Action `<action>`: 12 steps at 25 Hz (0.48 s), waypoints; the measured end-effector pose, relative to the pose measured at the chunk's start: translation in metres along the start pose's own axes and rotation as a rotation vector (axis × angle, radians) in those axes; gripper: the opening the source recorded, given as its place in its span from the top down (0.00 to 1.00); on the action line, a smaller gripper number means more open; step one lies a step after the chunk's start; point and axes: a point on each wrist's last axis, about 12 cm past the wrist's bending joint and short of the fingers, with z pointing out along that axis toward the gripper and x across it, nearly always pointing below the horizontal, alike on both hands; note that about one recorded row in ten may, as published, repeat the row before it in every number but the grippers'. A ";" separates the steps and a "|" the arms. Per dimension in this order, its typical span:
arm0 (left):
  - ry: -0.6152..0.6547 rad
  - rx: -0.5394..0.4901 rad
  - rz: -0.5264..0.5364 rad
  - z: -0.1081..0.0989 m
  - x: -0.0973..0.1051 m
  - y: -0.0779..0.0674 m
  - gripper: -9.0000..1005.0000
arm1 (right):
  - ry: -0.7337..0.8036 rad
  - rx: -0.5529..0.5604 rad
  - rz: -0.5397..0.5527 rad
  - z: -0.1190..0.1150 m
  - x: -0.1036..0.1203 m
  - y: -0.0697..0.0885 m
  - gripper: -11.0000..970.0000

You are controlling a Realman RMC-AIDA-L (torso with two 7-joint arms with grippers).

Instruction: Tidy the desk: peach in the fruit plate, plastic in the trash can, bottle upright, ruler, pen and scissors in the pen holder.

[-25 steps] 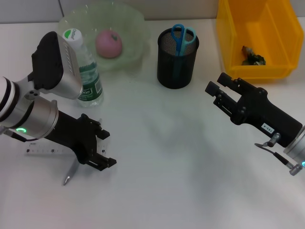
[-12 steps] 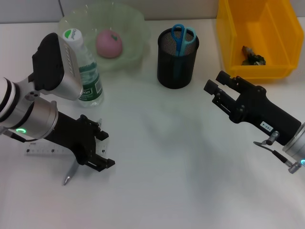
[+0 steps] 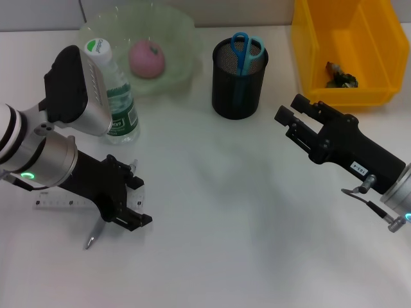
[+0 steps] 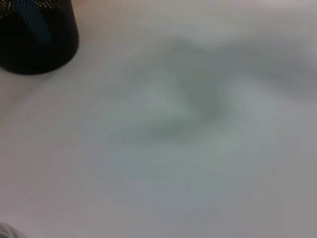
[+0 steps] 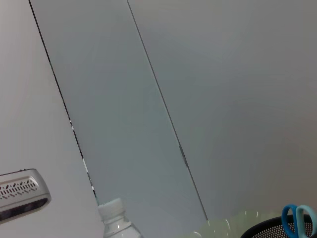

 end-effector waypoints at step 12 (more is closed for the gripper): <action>0.011 -0.008 0.006 0.000 0.000 0.001 0.28 | -0.001 -0.001 -0.002 0.001 -0.001 0.000 0.49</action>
